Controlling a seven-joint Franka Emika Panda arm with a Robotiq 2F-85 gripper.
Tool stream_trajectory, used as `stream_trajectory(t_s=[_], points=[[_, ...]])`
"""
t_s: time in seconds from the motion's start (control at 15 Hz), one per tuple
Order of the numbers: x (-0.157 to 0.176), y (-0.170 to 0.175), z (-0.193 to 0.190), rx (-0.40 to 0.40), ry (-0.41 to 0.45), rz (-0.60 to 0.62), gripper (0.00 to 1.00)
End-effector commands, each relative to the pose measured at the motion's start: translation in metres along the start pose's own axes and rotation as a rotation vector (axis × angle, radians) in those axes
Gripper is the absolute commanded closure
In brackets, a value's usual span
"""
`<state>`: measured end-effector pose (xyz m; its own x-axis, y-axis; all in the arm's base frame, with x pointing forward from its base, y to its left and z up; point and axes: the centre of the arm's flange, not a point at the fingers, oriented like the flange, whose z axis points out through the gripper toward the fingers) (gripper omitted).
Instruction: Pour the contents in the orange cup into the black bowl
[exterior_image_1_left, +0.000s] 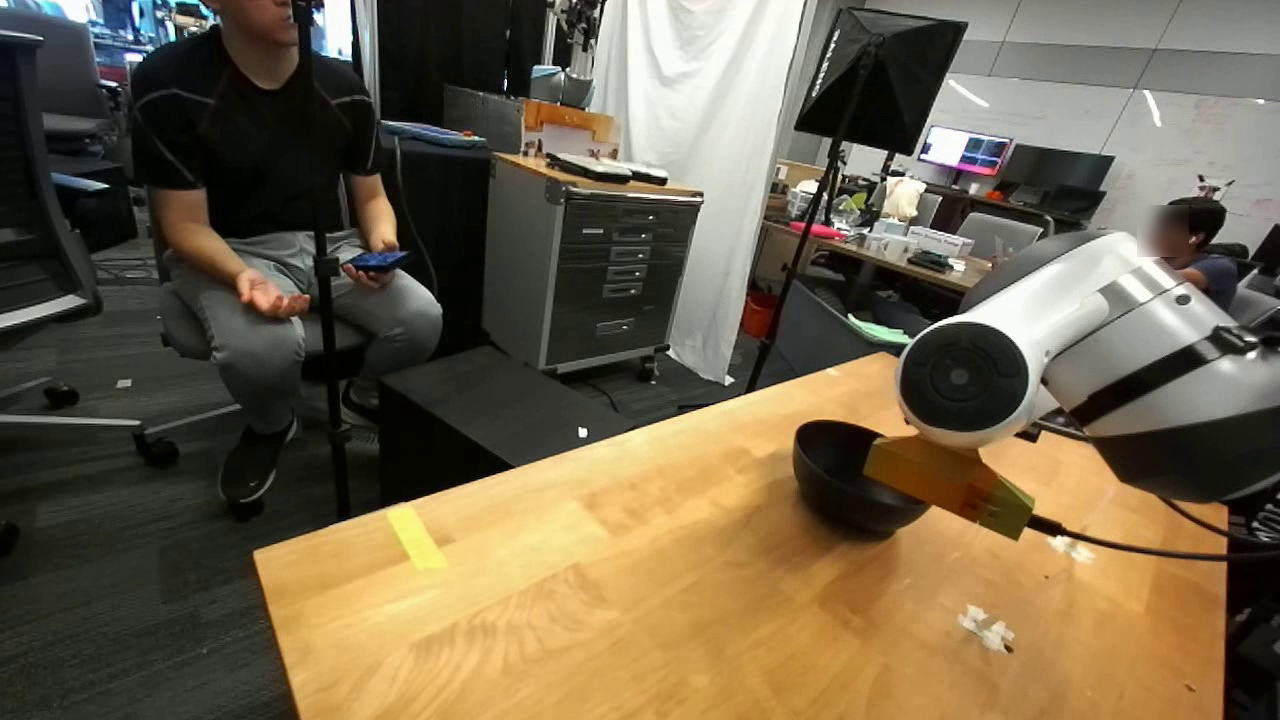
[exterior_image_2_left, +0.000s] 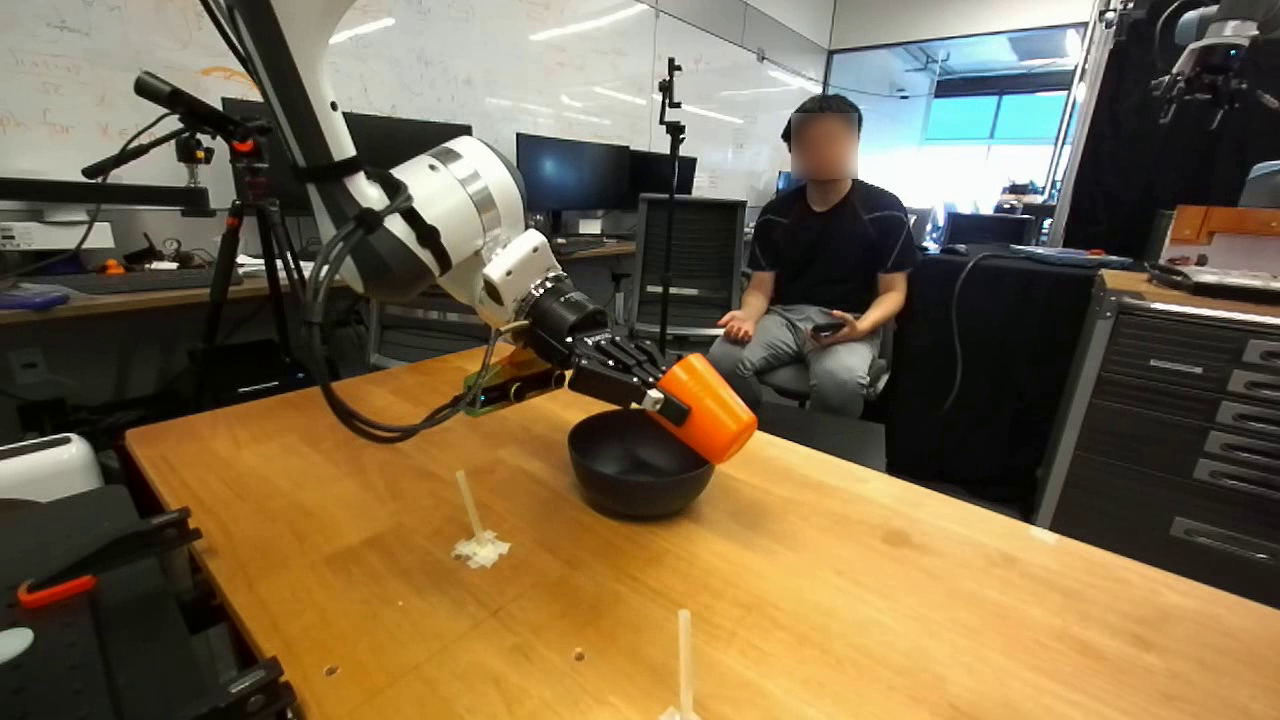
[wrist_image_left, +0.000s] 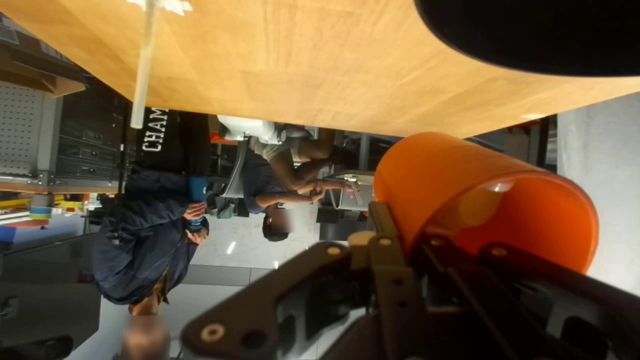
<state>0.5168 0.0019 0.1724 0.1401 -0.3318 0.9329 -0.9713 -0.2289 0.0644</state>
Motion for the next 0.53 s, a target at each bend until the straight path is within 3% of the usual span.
stream_trajectory(t_s=[0.0, 0.47], points=[[0.001, 0.000, -0.004, -0.014, 0.072, 0.031, 0.99], [-0.006, -0.014, -0.003, -0.073, 0.172, 0.072, 0.99]])
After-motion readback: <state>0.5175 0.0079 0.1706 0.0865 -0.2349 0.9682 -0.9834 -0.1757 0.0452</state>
